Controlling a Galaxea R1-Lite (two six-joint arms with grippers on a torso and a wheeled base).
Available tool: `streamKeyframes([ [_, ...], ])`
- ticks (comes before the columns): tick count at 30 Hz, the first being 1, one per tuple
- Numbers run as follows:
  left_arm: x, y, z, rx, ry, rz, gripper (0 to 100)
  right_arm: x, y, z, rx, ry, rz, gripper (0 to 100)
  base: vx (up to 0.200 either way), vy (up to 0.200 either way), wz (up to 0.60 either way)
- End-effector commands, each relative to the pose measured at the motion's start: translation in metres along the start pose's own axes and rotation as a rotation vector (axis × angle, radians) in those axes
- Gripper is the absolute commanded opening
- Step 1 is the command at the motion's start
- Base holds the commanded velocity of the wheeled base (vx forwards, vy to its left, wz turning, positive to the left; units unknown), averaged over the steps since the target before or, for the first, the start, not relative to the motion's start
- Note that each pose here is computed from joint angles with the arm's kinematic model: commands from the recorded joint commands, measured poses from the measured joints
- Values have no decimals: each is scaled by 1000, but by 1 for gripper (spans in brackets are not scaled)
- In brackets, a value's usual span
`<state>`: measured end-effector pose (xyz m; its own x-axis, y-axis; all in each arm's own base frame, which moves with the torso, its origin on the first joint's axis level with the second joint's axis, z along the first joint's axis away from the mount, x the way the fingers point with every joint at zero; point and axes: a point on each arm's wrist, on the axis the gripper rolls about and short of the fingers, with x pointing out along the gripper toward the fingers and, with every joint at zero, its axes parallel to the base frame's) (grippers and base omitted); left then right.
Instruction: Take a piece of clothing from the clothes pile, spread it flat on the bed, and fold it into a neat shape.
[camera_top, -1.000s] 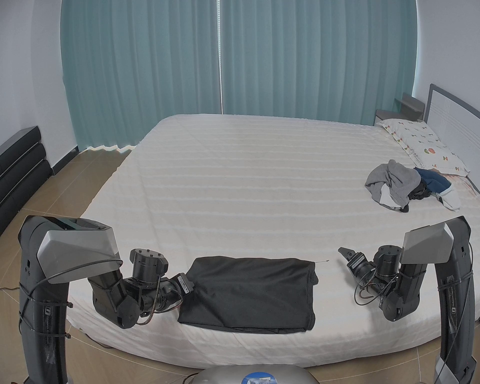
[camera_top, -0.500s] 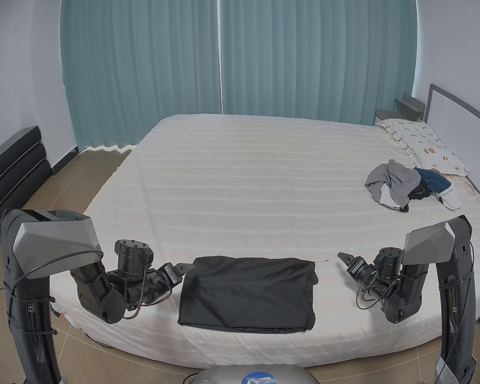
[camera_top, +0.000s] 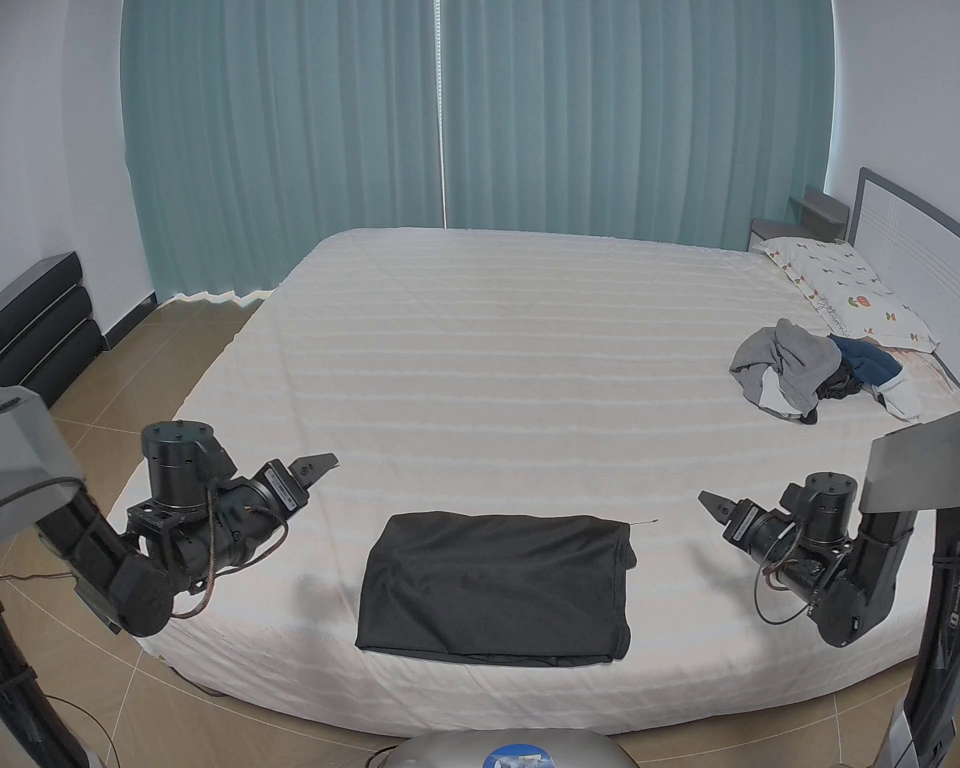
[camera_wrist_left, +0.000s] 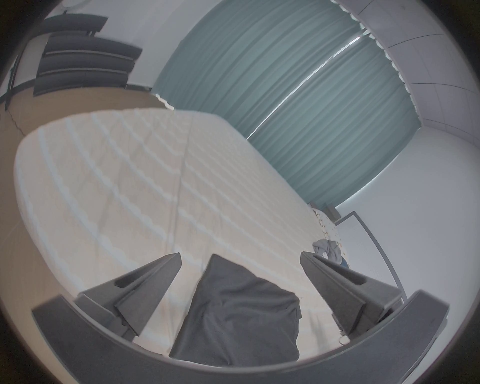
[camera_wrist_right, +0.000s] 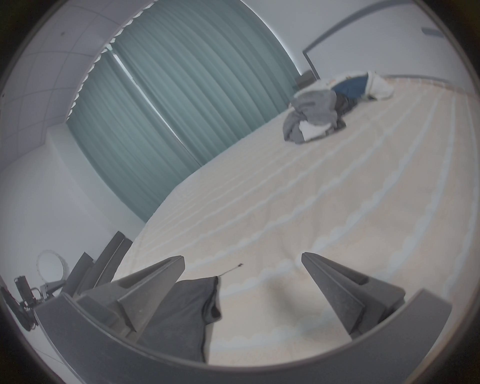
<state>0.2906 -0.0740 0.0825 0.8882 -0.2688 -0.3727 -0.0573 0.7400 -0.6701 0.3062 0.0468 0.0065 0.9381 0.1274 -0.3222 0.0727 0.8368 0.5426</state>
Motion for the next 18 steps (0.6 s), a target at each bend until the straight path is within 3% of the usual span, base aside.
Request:
streamKeyframes([
  [1,-84,-17,27,113,-197,-19,100,-106,31,42,-130,-147,85,100,0,0,0],
  [6,-136,-28,34,169,-342,-12,100,-161,36,55,-168,-262,127,100,0,0,0],
  [10,-182,-33,35,246,-403,-14,100,-200,37,68,-203,-358,100,100,0,0,0],
  [14,-224,-30,28,300,-437,-11,100,-241,34,60,-296,-347,107,100,0,0,0],
  [18,-258,-22,17,311,-454,28,100,-281,21,39,-448,-283,157,100,0,0,0],
])
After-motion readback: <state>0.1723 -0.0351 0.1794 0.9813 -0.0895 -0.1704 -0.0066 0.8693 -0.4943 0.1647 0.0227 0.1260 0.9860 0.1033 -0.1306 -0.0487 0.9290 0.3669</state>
